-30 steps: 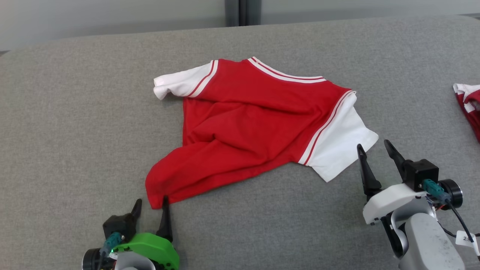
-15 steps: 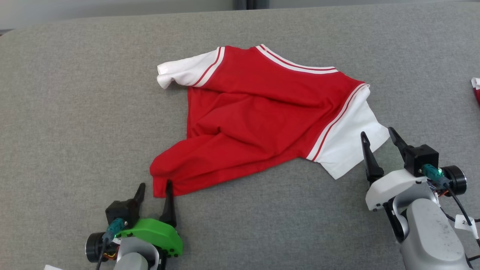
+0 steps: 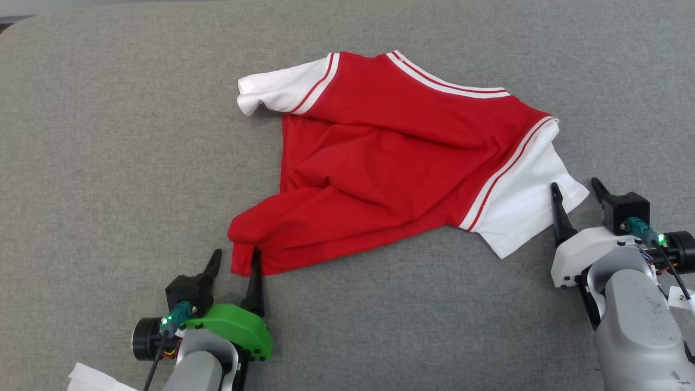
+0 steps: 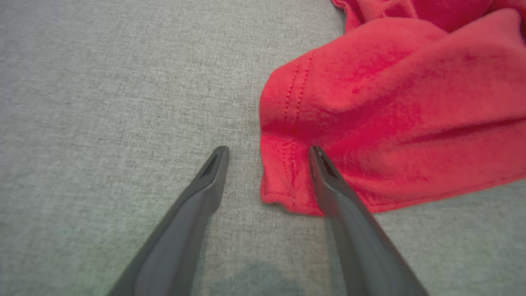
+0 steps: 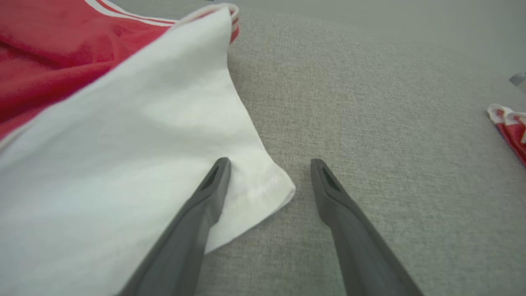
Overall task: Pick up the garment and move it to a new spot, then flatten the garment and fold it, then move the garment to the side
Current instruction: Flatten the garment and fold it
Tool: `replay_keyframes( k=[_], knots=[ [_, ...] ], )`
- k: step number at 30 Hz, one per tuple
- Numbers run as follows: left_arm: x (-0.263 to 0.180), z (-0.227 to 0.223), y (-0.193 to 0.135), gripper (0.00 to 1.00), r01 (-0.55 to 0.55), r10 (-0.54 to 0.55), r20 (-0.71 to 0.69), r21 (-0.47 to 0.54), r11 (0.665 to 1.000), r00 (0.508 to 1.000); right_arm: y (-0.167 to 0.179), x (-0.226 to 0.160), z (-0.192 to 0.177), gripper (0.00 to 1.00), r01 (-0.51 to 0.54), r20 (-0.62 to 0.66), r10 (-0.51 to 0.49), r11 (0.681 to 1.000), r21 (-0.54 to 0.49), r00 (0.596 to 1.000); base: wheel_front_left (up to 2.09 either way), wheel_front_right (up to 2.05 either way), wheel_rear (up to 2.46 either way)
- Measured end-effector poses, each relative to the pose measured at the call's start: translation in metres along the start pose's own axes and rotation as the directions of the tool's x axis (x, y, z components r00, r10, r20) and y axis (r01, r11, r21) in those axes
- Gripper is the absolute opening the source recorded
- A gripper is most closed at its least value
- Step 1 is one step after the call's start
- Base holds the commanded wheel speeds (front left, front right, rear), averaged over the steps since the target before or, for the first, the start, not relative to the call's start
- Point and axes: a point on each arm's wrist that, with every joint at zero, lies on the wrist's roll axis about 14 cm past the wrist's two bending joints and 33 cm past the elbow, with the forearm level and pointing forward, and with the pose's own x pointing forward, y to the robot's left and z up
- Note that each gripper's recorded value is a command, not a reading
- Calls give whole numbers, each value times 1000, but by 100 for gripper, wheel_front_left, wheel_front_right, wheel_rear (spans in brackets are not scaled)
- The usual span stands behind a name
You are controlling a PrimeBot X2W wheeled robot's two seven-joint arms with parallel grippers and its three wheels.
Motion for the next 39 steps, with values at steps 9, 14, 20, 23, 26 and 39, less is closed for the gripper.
replay_keyframes(
  k=[9, 14, 20, 23, 26, 39],
  knots=[
    [-2, 0, -2, 100, 11, -11, -1, 2, 1000, 1000, 5, -3, -16, 0, -11, -50, 11, 1000, 13, 999, 0, 0, 0],
    [-2, -4, -6, 0, 35, -36, -19, -9, 999, 999, 12, -3, -15, 0, -27, -50, 29, 999, 33, 998, 0, 0, 0],
    [-4, -4, -16, 0, 64, -64, -22, -24, 998, 998, 13, -6, -3, 0, -26, -8, 26, 997, 72, 1000, 0, 0, 0],
    [-7, 6, -18, 0, 67, -66, 10, -32, 997, 998, 14, -12, 6, 0, -27, 27, 24, 994, 108, 999, 0, 0, 0],
    [-13, 23, -18, 0, 61, -57, 72, -56, 997, 996, 12, -18, 21, 0, -23, 81, 10, 986, 164, 997, 0, 0, 0],
    [-46, 202, -38, 0, 157, -182, 553, 92, 983, 813, 4, -56, 192, 0, -276, 548, -71, 806, 524, 833, 0, 0, 0]
  ],
)
